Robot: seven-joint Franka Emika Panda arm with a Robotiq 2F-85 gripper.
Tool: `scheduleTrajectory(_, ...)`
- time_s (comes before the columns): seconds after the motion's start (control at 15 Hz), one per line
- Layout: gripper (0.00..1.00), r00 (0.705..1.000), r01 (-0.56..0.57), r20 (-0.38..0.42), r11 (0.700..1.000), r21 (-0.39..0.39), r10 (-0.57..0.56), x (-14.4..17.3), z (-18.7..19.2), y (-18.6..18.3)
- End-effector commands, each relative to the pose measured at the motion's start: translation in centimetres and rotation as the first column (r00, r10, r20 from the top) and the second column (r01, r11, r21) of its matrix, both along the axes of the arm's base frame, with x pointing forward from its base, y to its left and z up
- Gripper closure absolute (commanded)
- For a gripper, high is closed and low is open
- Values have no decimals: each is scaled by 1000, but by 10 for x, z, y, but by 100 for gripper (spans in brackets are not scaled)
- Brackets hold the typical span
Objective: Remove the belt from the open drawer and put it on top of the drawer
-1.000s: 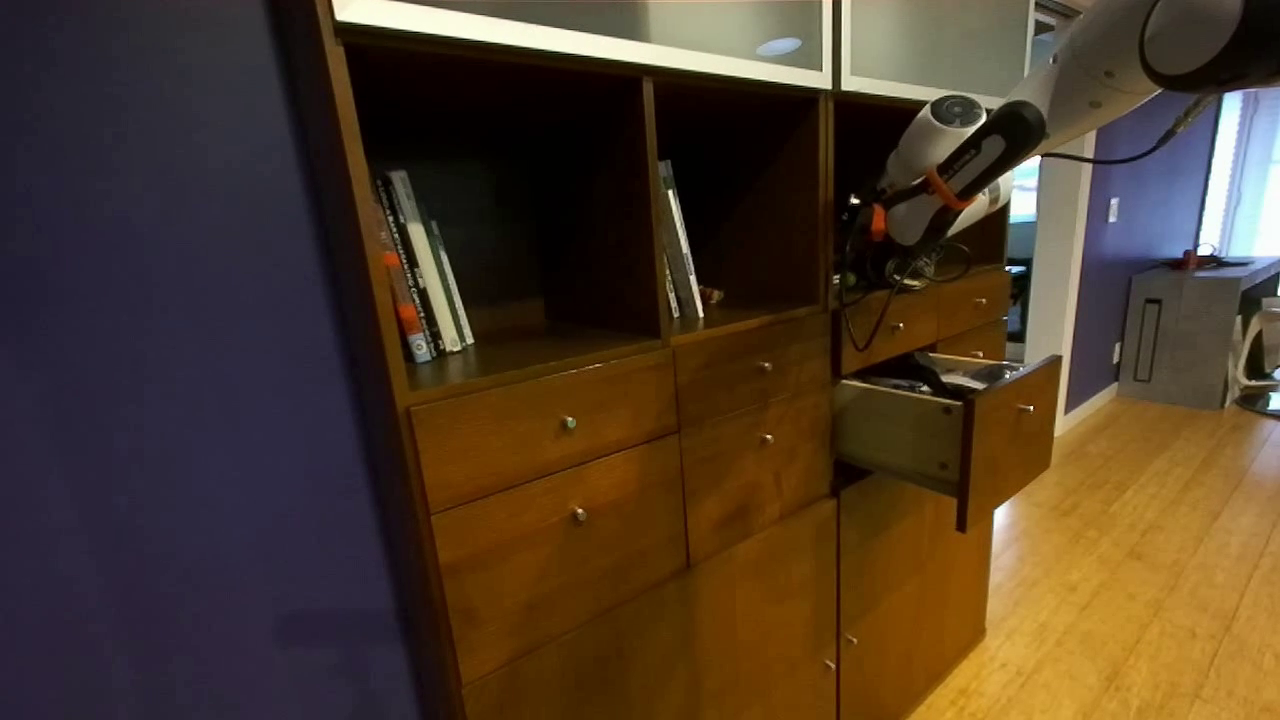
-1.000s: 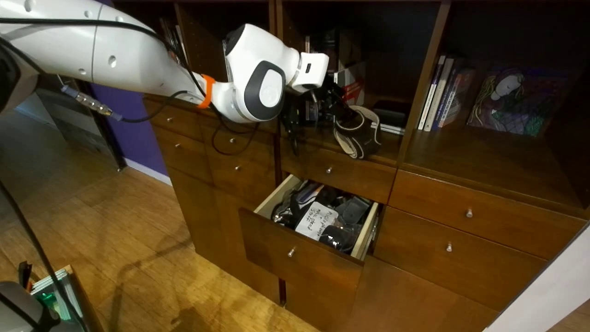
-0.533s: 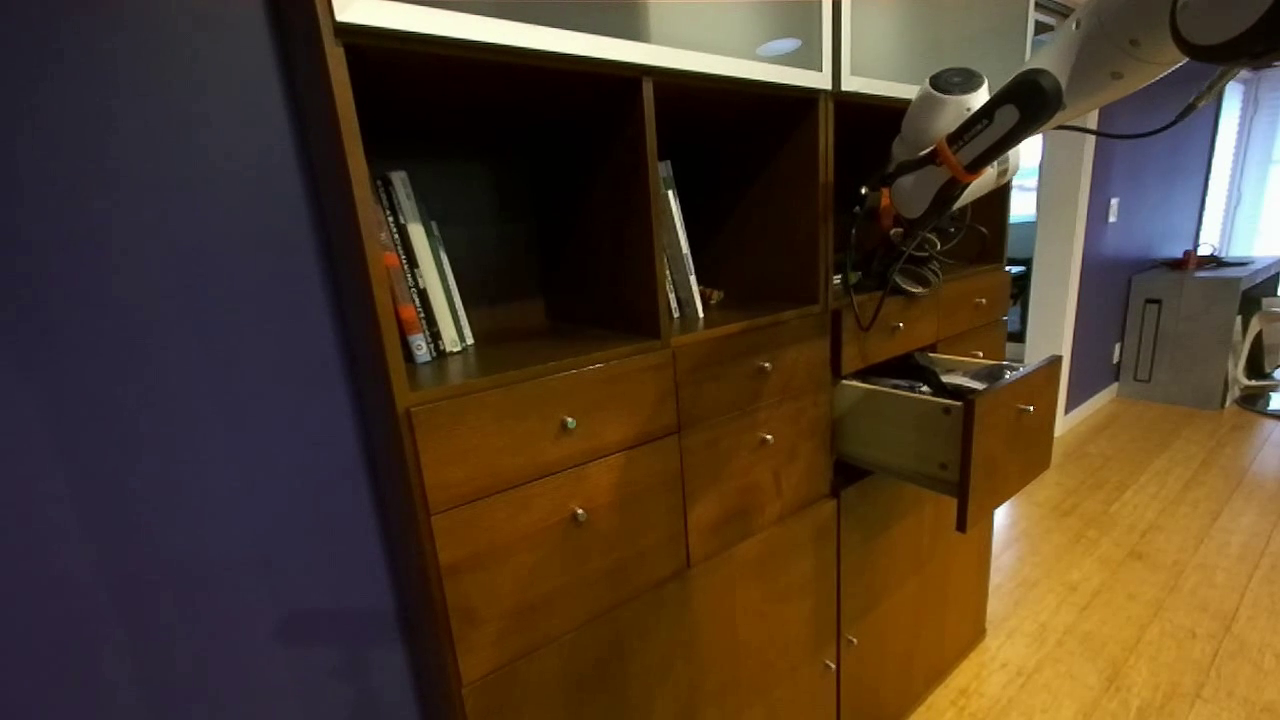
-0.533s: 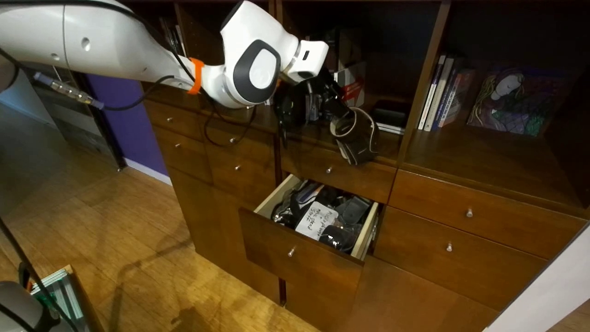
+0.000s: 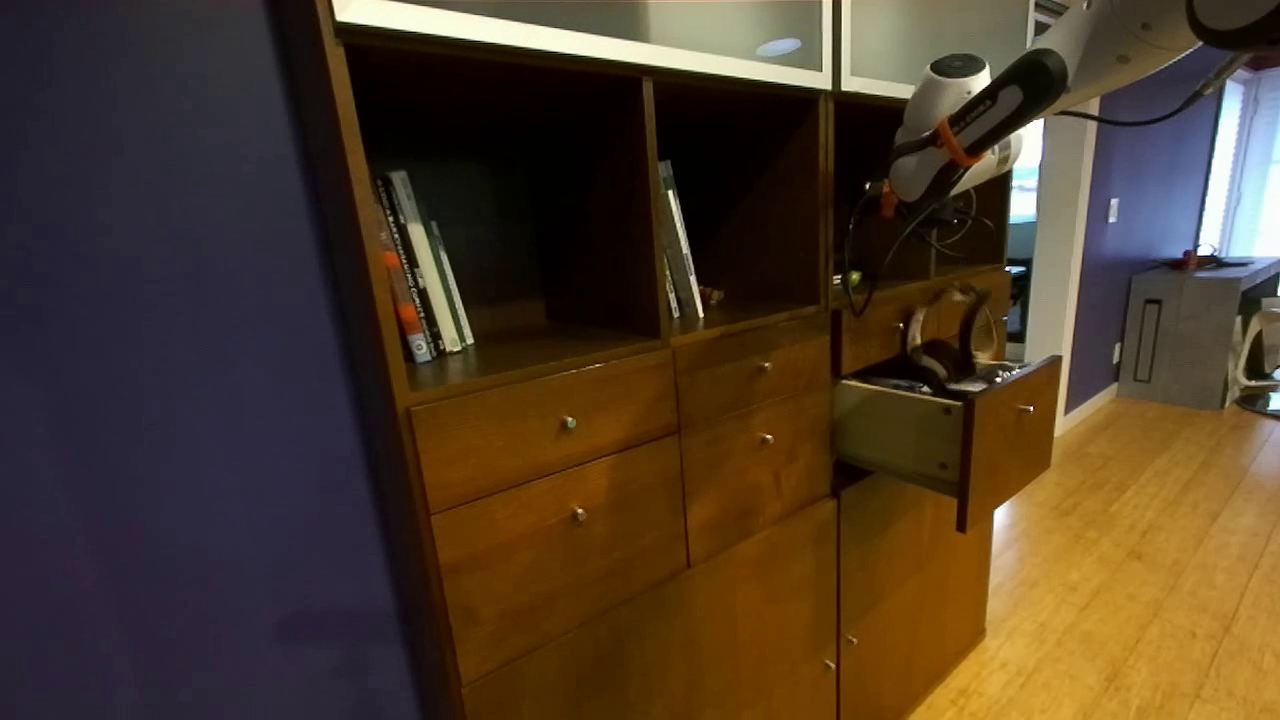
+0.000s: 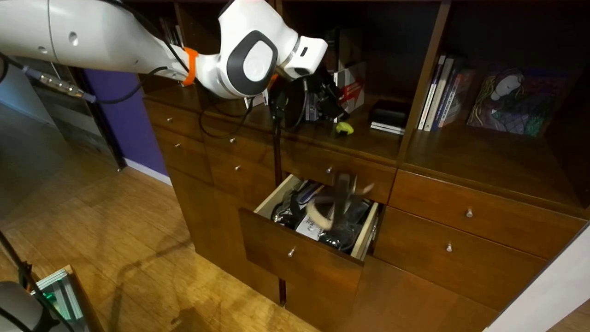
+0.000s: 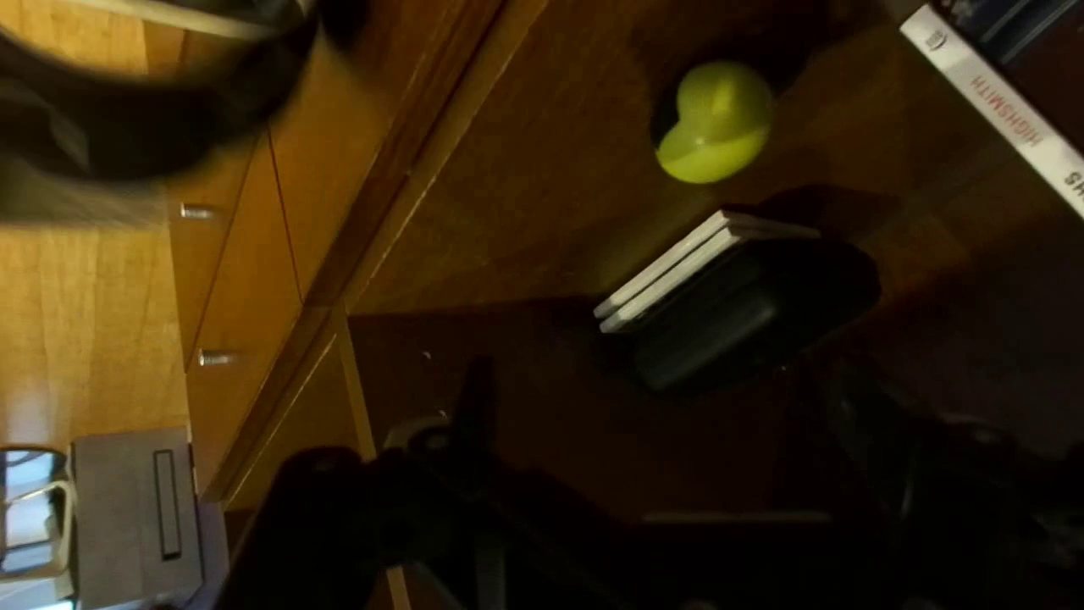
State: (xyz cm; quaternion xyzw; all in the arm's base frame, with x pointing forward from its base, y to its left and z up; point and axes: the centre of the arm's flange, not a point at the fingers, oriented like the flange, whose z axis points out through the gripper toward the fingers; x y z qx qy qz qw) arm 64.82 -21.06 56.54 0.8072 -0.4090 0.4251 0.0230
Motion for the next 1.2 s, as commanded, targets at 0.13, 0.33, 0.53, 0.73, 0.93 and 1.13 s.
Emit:
scheduleTrajectory(0.13,41,986,89,-155,988,126,-69,-2,-15,-7)
scheduleTrajectory(0.33,64,940,192,-314,969,157,-135,-8,-32,-11)
scheduleTrajectory(0.53,84,908,246,-385,955,165,-167,-14,-37,-15)
scheduleTrajectory(0.73,99,885,278,-427,947,161,-187,-18,-37,-19)
scheduleTrajectory(0.93,74,869,277,-462,949,153,-179,-23,-36,-20)
scheduleTrajectory(1.13,61,858,264,-485,955,137,-168,-36,-36,-20)
